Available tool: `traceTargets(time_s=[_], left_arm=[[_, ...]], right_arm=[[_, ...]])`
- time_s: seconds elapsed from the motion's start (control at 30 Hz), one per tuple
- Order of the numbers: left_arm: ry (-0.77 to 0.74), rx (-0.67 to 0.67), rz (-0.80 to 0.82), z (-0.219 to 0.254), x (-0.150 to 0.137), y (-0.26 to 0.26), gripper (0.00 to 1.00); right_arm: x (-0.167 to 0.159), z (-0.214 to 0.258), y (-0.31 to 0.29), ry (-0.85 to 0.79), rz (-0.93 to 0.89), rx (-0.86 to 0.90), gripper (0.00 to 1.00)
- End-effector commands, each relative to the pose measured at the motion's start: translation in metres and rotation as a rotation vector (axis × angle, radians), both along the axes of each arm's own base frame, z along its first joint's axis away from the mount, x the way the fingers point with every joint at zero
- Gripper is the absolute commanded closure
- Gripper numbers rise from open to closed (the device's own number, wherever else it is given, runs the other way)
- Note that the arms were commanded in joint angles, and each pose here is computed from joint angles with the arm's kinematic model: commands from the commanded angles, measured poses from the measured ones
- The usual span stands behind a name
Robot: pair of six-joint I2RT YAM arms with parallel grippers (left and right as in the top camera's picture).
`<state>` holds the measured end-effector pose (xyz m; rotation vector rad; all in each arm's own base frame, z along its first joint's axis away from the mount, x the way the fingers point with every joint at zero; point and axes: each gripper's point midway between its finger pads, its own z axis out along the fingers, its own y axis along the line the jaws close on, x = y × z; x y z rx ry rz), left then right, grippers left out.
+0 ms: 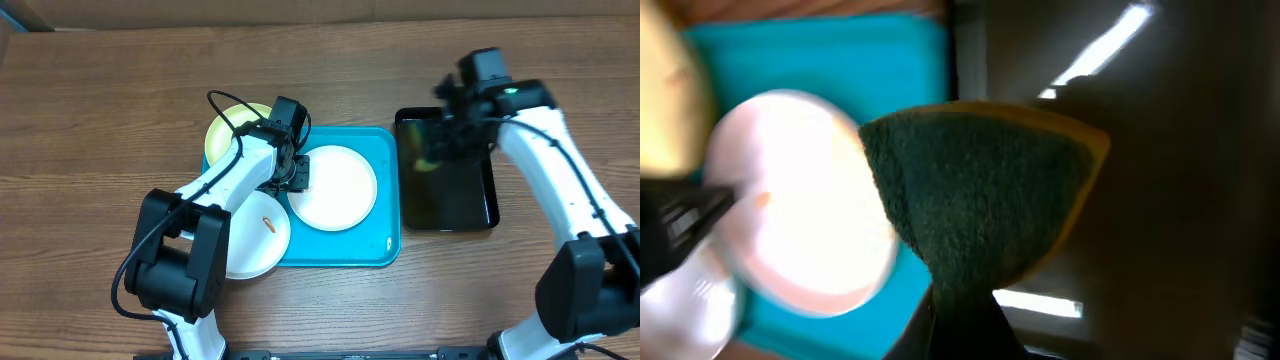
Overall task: Clean dirty plates on tray and stack at the side
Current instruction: 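Drop the sponge into the black tray and raise the right arm away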
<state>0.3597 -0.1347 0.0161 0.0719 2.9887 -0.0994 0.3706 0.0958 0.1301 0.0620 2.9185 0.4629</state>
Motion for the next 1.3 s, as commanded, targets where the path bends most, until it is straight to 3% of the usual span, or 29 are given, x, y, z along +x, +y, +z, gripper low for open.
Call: traceTargets(time_s=[0.0, 0.33, 0.43, 0.47, 0.6, 0.73, 0.87, 1.0, 1.27], left_arm=[[0.018, -0.009, -0.009, -0.005, -0.003, -0.002, 0.63], [0.023, -0.023, -0.012, -0.005, -0.004, -0.005, 0.60], [0.023, -0.023, -0.012, -0.005, -0.004, -0.005, 0.59], [0.023, -0.023, -0.012, -0.005, -0.004, -0.005, 0.59], [0.023, -0.023, -0.012, -0.005, -0.004, -0.005, 0.55], [0.024, -0.023, -0.012, -0.005, -0.004, -0.005, 0.55], [0.024, -0.023, -0.012, -0.005, -0.004, -0.005, 0.56], [0.029, -0.026, 0.011, -0.005, -0.005, -0.005, 0.63], [0.036, -0.039, 0.026, -0.005, -0.011, -0.019, 0.62]], right_arm=[[-0.003, -0.013, -0.032, 0.025, -0.083, -0.104, 0.96], [-0.028, -0.093, -0.047, 0.060, -0.100, -0.162, 0.92], [-0.030, -0.107, -0.047, 0.037, -0.102, -0.159, 0.55], [-0.029, -0.109, -0.047, 0.032, -0.102, -0.158, 0.48], [-0.019, -0.094, -0.046, 0.010, -0.104, -0.154, 0.42], [0.005, -0.046, -0.045, -0.041, -0.110, -0.148, 0.38], [0.028, 0.005, -0.061, -0.099, -0.187, -0.133, 0.02], [0.042, 0.041, -0.104, -0.143, -0.326, -0.124, 0.00], [0.033, 0.042, -0.171, -0.123, -0.491, -0.136, 0.00]])
